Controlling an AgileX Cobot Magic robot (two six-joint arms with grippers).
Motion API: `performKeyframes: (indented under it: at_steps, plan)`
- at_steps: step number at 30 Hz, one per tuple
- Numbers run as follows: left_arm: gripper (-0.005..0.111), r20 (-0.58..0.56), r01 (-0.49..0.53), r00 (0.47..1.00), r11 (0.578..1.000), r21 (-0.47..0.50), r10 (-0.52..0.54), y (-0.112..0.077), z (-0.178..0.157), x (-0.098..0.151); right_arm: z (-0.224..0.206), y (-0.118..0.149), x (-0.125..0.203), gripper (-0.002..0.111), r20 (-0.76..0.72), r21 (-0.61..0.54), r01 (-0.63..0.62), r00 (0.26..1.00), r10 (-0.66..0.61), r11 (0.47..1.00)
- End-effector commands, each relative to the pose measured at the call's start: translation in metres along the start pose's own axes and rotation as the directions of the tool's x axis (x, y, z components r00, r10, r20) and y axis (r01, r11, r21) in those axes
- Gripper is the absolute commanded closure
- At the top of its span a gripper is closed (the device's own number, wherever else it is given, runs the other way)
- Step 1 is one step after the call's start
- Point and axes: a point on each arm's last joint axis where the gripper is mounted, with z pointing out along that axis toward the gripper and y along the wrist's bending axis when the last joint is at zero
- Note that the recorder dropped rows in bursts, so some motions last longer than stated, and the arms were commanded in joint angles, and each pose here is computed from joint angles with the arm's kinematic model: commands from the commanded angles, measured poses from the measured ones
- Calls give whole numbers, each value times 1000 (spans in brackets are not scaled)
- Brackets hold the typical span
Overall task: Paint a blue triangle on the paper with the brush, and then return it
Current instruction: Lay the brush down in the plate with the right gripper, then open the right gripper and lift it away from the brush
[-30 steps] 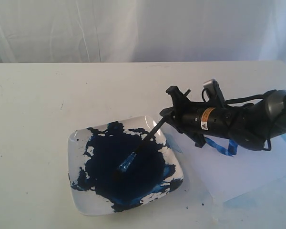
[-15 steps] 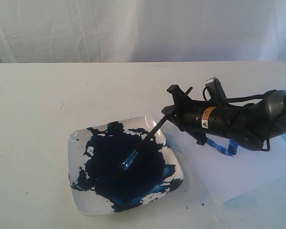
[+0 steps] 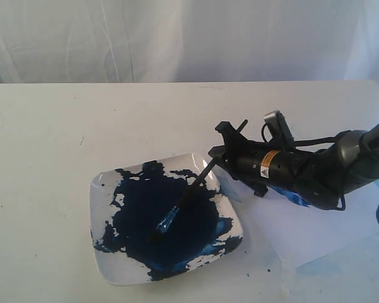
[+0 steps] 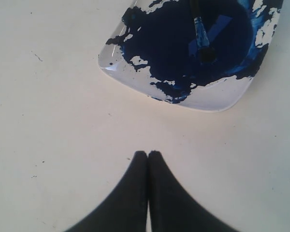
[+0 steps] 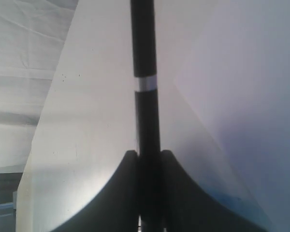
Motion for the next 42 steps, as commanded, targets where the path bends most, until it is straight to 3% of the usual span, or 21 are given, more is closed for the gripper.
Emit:
performKeyframes:
  at_steps: [1,6,17,33,42]
  plan:
    - [107,-7,19,1000,1000,7,-19,-1,0,3,3,0,4,107,-10,-21,18,1000,-18,1000]
    - [107,-7,19,1000,1000,7,-19,-1,0,3,3,1,4,85,-8,-25,16,1000,-16,1000]
    - [107,-7,17,1000,1000,7,-17,-1,0,3,1,6,7,58,-43,-69,34,998,-37,997]
    - [107,-7,17,1000,1000,7,-17,-1,0,3,-19,26,-2,56,-59,75,142,989,-138,987]
    - [107,-7,17,1000,1000,7,-17,-1,0,3,-33,47,-6,56,-56,54,237,971,-234,970]
